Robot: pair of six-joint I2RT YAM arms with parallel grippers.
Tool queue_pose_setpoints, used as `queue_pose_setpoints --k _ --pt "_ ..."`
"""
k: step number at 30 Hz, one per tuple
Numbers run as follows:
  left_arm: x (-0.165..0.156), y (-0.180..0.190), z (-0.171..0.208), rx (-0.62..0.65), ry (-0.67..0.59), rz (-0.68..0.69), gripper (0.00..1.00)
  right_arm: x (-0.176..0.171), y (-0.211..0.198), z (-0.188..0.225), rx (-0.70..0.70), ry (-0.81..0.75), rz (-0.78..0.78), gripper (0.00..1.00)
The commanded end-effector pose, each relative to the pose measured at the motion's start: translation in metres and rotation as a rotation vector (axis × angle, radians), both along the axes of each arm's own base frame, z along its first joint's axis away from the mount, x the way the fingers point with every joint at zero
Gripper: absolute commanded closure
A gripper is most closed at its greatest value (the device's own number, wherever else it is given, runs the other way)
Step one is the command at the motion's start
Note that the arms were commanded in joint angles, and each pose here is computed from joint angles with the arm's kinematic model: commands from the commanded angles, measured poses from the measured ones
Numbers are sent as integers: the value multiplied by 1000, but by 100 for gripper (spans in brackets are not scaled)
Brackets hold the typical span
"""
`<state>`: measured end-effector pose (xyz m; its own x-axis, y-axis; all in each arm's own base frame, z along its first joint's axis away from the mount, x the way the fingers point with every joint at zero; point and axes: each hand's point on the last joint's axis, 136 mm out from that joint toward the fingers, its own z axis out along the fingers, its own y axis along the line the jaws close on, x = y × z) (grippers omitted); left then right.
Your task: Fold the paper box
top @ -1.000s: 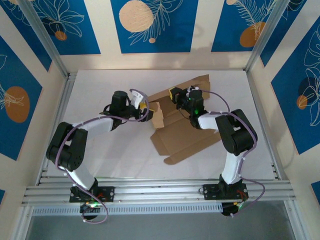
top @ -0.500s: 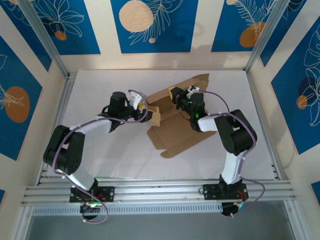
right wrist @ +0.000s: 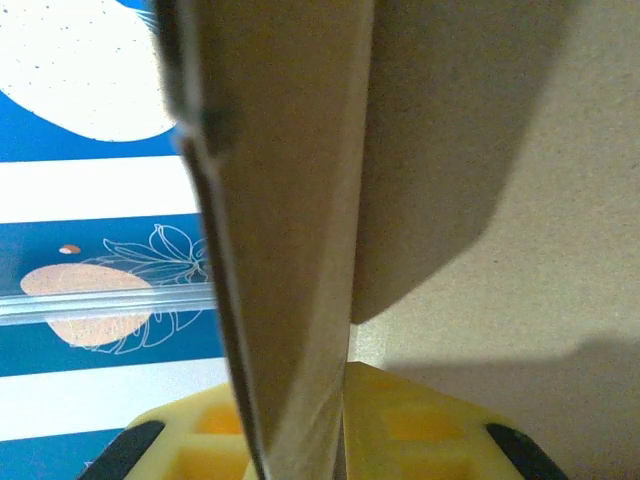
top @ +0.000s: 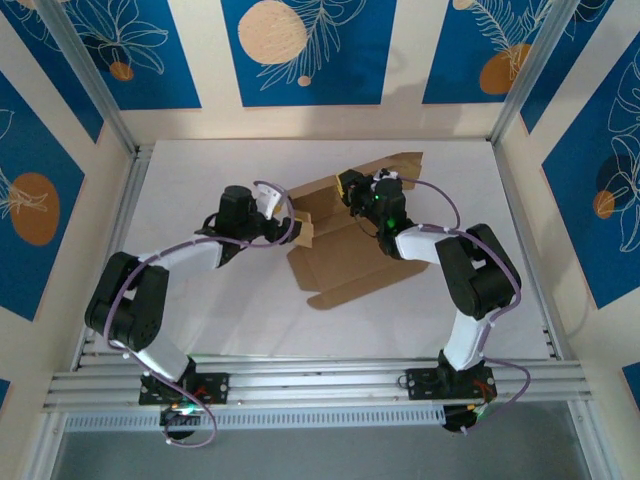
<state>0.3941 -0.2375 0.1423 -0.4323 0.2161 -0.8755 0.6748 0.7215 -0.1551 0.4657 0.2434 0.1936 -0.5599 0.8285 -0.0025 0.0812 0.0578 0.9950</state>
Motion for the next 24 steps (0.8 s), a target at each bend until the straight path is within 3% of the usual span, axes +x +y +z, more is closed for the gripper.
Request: queue_pose_setpoints --k 1,10,14,24 --pt "8 10 -9 40 -25 69 20 -7 5 9 -11 -60 5 83" --pt "8 11 -21 77 -105 142 22 -21 0 -27 -133 -46 20 88" --pt "11 11 -17 65 -146 166 21 -21 -1 -35 -103 -5 6 78" --pt "13 -4 -9 0 -230 155 20 -17 6 -29 -80 68 -8 78"
